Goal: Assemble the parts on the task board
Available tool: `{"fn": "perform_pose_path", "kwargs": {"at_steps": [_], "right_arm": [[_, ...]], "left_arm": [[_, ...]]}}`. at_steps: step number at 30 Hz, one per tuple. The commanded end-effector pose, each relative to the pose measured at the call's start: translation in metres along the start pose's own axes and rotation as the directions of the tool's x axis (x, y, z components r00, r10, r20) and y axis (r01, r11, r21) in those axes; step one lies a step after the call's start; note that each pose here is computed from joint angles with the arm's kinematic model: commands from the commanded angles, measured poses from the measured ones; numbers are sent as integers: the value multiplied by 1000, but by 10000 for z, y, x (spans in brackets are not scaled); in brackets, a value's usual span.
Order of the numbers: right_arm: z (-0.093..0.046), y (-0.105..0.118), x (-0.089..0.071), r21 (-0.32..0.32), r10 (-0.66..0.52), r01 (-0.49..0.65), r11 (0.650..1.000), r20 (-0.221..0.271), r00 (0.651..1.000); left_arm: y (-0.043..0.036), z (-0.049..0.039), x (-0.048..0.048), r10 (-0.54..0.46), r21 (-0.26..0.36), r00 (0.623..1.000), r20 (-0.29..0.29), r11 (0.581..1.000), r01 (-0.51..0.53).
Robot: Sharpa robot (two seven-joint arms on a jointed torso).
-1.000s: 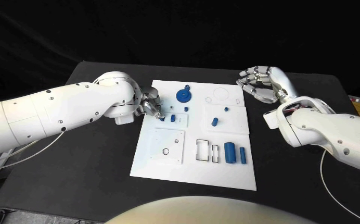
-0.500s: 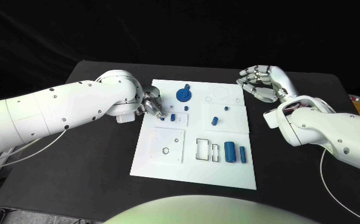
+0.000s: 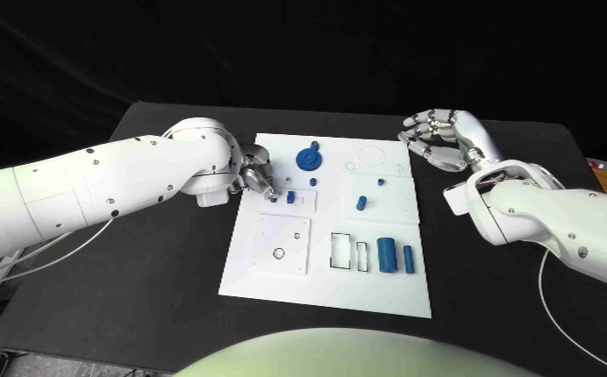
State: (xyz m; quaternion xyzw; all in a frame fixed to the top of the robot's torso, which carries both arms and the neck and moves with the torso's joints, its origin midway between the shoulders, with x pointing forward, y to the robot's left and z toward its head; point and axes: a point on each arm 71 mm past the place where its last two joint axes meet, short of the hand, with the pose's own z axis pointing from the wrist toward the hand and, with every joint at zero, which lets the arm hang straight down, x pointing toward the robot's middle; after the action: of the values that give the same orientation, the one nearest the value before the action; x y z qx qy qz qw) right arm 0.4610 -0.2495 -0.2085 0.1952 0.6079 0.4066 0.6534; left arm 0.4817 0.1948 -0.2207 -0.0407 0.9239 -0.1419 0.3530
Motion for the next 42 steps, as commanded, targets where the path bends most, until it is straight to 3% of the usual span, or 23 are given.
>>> {"fn": "perform_pose_path", "kwargs": {"at_steps": [1, 16, 32, 42], "right_arm": [[-3, 10, 12, -12, 2, -2, 1000, -14, 1000], [-7, 9, 7, -12, 2, -3, 1000, -13, 1000], [-9, 16, 3, -20, 4, -4, 1000, -7, 1000], [-8, 15, 4, -20, 4, -4, 1000, -6, 1000]], "left_arm": [[-19, 15, 47, -3, 2, 1000, -28, 1000, 3], [38, 25, 32, -11, -21, 1000, -27, 1000, 10], [102, 17, -12, -38, -35, 999, 14, 999, 39], [110, -41, -52, -103, 3, 993, 50, 995, 103]]}}
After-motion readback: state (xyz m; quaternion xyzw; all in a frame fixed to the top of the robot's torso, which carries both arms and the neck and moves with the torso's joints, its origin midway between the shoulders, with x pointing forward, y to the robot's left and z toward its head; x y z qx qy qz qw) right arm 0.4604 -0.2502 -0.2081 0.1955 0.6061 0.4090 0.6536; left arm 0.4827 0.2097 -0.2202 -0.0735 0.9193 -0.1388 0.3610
